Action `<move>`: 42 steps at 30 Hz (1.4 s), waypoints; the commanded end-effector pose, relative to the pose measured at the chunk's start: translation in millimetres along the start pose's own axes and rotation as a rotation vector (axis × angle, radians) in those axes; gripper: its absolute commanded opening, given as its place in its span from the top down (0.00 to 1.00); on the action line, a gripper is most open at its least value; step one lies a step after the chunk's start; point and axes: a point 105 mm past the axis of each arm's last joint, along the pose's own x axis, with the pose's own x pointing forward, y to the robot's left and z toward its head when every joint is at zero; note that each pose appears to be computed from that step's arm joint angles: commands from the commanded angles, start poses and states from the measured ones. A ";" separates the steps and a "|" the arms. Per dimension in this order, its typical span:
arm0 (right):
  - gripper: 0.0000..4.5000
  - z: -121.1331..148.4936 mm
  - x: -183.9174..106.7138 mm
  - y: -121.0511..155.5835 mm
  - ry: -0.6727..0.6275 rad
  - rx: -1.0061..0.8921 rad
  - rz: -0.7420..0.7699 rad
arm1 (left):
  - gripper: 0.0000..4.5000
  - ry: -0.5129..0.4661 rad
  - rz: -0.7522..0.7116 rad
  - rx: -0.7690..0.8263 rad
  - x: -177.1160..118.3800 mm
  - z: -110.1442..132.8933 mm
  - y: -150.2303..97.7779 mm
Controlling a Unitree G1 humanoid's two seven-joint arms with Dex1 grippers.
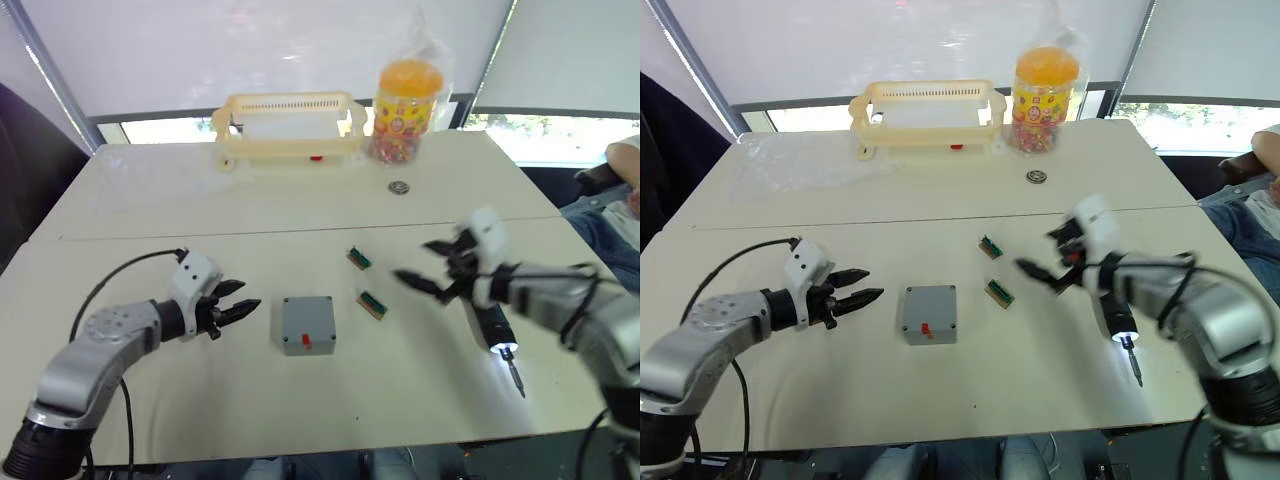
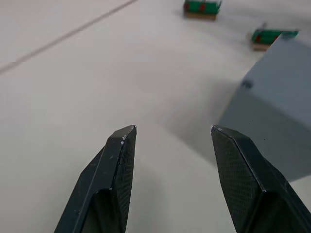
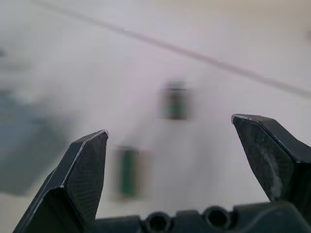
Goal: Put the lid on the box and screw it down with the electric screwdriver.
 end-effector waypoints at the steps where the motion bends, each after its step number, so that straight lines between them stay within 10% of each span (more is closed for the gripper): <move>1: 0.01 6.9 5.2 6.2 -0.074 -0.115 -0.039 | 0.45 -0.004 0.008 0.054 2.8 -0.7 -3.3; 28: 0.01 -13.5 19.5 85.2 -0.079 -0.197 0.175 | 0.45 -0.051 -0.136 0.160 64.6 13.2 -6.7; 35: 0.01 5.1 -5.7 54.8 -0.122 -0.211 0.091 | 0.45 -0.026 -0.023 0.127 41.1 6.1 26.4; 42: 0.01 26.9 14.3 9.8 -0.163 -0.272 0.030 | 0.45 0.012 -0.055 -0.016 -8.9 -19.0 -9.6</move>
